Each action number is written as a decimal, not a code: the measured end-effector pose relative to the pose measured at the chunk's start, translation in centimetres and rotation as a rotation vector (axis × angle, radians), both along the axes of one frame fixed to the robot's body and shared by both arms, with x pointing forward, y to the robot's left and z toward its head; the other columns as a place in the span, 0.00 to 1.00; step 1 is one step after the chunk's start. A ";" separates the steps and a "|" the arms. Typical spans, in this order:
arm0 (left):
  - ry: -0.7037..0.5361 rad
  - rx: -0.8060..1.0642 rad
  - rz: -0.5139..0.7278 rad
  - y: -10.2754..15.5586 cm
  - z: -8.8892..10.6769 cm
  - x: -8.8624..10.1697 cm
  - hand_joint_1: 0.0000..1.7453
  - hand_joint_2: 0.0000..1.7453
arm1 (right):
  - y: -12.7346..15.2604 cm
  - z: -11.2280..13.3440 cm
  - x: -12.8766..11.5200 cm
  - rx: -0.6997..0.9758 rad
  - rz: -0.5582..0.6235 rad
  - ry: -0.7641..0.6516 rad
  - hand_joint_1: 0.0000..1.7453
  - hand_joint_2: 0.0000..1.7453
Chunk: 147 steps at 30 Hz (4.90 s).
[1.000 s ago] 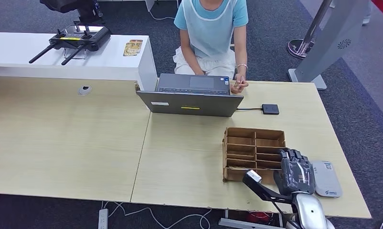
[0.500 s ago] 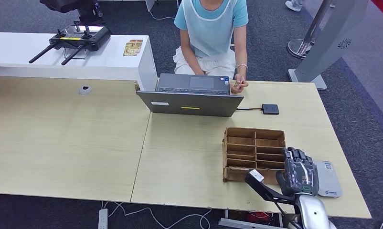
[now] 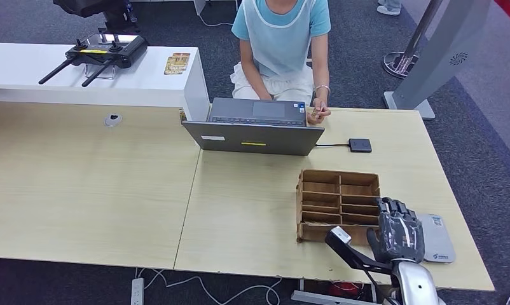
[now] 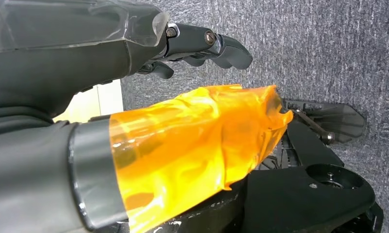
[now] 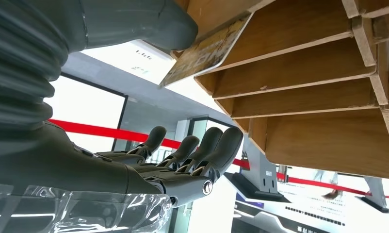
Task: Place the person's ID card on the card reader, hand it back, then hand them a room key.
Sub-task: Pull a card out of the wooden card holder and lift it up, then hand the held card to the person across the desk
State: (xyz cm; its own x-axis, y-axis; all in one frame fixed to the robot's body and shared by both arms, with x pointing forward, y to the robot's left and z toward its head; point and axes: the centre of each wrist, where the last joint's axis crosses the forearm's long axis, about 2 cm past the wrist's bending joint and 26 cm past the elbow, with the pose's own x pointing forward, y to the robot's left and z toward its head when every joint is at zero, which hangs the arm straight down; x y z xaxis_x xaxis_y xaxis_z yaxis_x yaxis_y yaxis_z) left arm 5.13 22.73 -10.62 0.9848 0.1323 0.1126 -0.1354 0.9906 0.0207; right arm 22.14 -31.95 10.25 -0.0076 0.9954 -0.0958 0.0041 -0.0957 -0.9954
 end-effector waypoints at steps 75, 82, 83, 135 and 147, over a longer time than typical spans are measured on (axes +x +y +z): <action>-0.005 -0.004 0.002 0.1 0.0 0.1 0.00 0.00 | -2.3 2.4 -0.3 0.506 0.241 -0.125 0.89 1.00; -0.013 -0.007 0.001 0.1 0.0 0.1 0.00 0.00 | -3.2 3.8 -0.2 0.581 0.333 -0.179 0.91 1.00; -0.015 -0.007 0.000 0.1 0.0 0.1 0.00 0.00 | -3.3 4.0 -0.1 0.585 0.343 -0.186 0.92 1.00; -0.048 -0.004 -0.104 1.5 -0.1 0.6 0.00 0.00 | -0.5 27.2 25.4 0.511 0.543 -0.248 1.00 1.00; -0.056 -0.004 -0.149 1.7 -0.1 0.7 0.00 0.00 | 2.6 26.5 28.1 0.580 0.453 -0.093 1.00 1.00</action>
